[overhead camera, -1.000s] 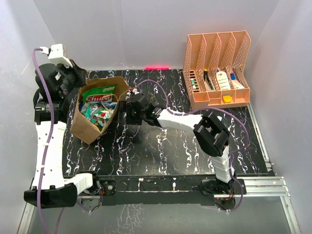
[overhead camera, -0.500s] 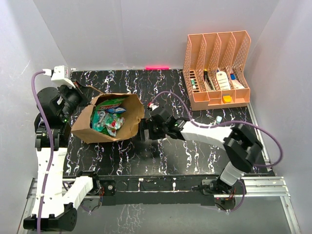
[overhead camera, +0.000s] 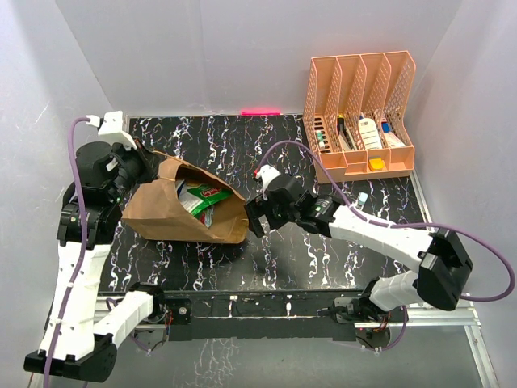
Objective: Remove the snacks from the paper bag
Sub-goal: Adjust the paper bag at the center of the board, then take out the snack from the paper bag.
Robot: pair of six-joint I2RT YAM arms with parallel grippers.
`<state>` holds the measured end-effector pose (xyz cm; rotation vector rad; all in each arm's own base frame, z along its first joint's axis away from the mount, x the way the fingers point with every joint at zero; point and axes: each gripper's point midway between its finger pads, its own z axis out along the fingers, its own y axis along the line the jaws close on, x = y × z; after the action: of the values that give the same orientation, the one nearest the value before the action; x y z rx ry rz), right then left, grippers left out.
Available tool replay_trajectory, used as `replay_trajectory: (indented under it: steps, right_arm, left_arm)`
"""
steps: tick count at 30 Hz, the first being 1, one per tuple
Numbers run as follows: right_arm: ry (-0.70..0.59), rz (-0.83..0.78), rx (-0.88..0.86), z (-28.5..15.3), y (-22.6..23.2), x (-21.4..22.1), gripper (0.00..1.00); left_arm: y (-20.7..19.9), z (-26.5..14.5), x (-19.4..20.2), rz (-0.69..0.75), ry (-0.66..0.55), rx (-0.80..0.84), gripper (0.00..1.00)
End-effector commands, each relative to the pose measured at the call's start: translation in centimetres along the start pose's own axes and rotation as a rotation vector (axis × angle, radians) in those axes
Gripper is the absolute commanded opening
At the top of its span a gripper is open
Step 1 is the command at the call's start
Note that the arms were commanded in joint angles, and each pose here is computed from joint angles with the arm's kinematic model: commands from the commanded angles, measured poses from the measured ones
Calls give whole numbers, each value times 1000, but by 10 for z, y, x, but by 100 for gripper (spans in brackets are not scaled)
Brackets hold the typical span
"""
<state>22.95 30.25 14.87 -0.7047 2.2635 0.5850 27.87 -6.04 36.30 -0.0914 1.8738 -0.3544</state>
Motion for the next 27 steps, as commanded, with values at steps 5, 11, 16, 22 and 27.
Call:
replay_trajectory:
  steps: [5,11,16,22,27]
  right_arm:
    - [-485,-506,-182,-67,38,-91,92]
    - [-720,-1011,-347,-80,88,-119,87]
    - [-702,-1127,-277,-37,89,-139,70]
    - [-703,-1242,-217,2,88,-140,54]
    - [-737,-1325,-206,18,101,-132,49]
  left_arm:
    - [7,-9,-14,118,-50,-61,0]
    - [7,-8,-20,151,-55,-67,0]
    - [5,-11,-21,173,-60,-70,0]
    - [0,-11,-31,210,-65,-93,0]
    - [-9,-11,-35,205,-76,-59,0]
